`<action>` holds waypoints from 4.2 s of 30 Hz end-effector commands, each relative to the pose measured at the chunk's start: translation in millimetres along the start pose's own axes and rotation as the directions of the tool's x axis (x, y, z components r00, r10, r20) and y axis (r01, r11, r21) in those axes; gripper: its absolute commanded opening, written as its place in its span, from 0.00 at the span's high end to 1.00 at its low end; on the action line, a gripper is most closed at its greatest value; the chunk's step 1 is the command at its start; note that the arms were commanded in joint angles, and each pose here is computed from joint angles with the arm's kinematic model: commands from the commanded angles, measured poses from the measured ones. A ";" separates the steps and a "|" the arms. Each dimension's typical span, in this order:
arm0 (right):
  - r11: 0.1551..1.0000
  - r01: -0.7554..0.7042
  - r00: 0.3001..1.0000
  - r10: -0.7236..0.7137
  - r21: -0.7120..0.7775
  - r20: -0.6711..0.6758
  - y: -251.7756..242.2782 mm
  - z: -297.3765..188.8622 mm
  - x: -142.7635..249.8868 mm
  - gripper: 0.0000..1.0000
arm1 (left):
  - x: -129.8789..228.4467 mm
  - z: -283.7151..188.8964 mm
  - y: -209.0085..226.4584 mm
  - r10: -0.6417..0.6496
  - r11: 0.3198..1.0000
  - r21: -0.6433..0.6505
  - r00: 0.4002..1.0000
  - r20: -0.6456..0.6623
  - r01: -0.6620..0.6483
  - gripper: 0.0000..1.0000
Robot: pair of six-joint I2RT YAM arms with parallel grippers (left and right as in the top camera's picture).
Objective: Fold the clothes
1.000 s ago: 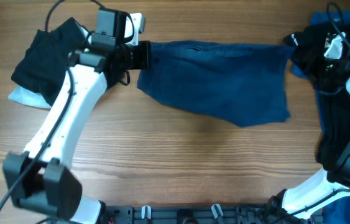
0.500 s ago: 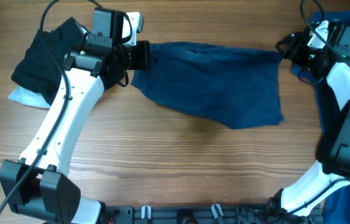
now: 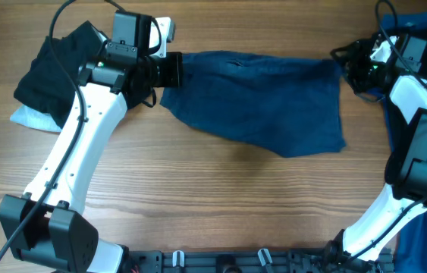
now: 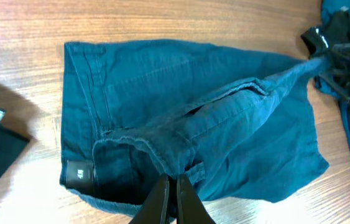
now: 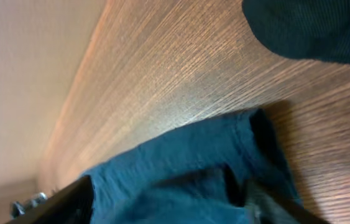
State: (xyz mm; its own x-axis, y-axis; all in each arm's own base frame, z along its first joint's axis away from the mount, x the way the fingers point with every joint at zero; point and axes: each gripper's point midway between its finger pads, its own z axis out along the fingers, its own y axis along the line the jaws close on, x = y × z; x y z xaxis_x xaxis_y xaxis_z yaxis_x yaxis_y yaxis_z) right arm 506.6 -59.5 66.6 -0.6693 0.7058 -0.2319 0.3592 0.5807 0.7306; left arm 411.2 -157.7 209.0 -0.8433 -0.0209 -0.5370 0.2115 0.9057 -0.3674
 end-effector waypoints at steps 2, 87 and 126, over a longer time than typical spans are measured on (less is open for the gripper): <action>0.997 -0.081 0.996 0.081 0.020 -0.027 7.3 13.8 13.5 0.44 | -2.2 -6.6 -1.6 0.016 1.000 0.005 1.000 0.010 -0.016 0.96; 0.971 0.138 0.956 -0.080 0.193 -0.282 -52.8 48.1 154.2 0.96 | 117.6 138.1 81.4 -0.143 0.979 -0.194 0.890 -0.433 0.063 0.96; 0.873 0.267 0.960 -0.206 0.407 -0.188 -50.1 -115.4 84.4 0.51 | -32.5 -69.2 29.6 -0.023 0.960 -0.280 0.995 -0.099 -0.006 0.41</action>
State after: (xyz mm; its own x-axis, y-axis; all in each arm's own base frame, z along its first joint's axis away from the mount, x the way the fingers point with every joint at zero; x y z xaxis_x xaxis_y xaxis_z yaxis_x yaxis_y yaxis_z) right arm 377.0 -51.9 104.6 -0.8092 0.5332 -0.2467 0.3672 0.7868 0.4961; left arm 432.2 -136.4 242.5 -0.9109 -0.0166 -0.4123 0.1121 0.9516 -0.2860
